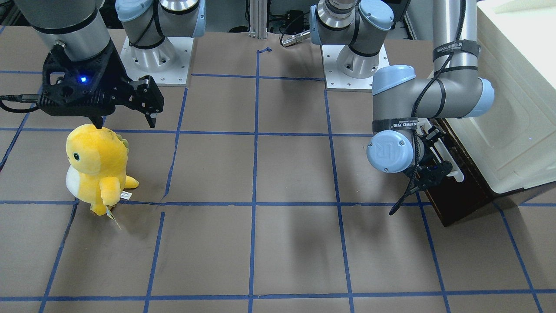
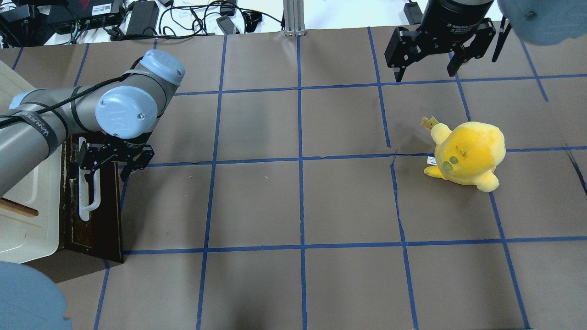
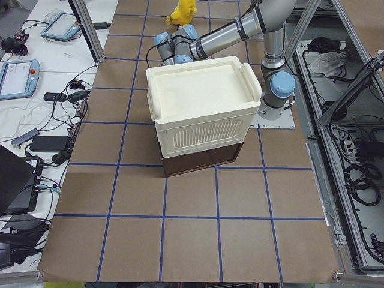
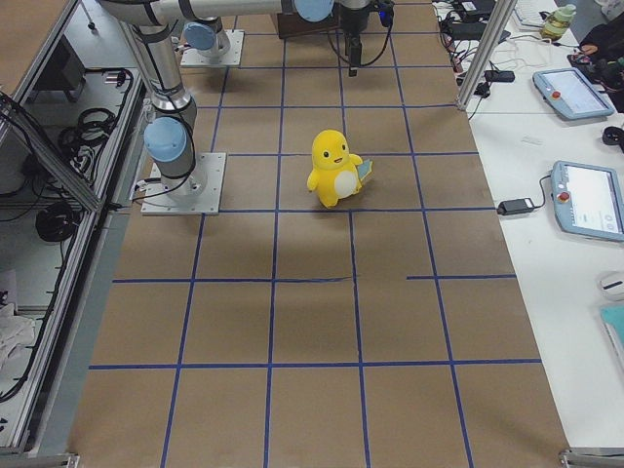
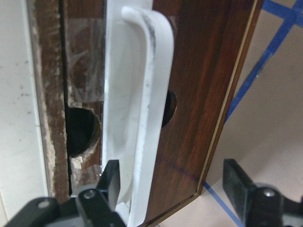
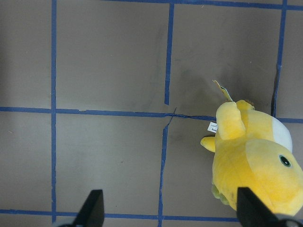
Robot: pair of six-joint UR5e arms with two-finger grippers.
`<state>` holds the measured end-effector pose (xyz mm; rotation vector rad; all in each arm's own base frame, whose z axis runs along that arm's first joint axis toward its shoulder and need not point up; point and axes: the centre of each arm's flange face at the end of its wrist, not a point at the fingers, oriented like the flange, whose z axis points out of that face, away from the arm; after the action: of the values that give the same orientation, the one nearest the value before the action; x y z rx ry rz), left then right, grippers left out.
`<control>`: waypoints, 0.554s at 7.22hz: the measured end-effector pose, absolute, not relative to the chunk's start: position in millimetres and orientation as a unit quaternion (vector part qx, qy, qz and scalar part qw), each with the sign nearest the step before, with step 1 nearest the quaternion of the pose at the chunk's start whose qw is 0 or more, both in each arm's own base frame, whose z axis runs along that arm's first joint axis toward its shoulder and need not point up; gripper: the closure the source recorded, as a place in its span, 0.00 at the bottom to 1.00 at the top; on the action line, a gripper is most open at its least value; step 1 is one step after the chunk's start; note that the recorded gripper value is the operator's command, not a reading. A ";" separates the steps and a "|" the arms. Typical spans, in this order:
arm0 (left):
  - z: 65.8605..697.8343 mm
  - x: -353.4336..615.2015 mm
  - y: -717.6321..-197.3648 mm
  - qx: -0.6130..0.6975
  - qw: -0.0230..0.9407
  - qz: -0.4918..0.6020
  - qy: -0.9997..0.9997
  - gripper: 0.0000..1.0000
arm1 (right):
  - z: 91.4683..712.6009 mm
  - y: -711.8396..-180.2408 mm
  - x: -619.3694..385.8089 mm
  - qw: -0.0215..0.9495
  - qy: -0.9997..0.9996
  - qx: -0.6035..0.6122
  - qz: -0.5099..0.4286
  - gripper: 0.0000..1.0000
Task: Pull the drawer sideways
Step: 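Lower the left gripper around the white handle and close it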
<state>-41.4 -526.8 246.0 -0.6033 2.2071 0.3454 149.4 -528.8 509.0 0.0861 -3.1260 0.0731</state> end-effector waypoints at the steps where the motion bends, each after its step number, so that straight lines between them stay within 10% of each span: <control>1: 244.0 -39.9 -527.1 -0.239 0.402 0.140 0.873 0.33 | 508.9 -528.8 149.4 0.007 -0.999 0.027 0.023 0.00; 4: 242.0 -39.1 -528.0 -0.237 0.400 0.143 0.873 0.40 | 508.9 -528.8 149.3 0.007 -0.999 0.028 0.023 0.00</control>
<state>-39.1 -528.0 242.0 -0.6000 2.2093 0.3612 149.3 -528.8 508.9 0.0867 -3.1254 0.0730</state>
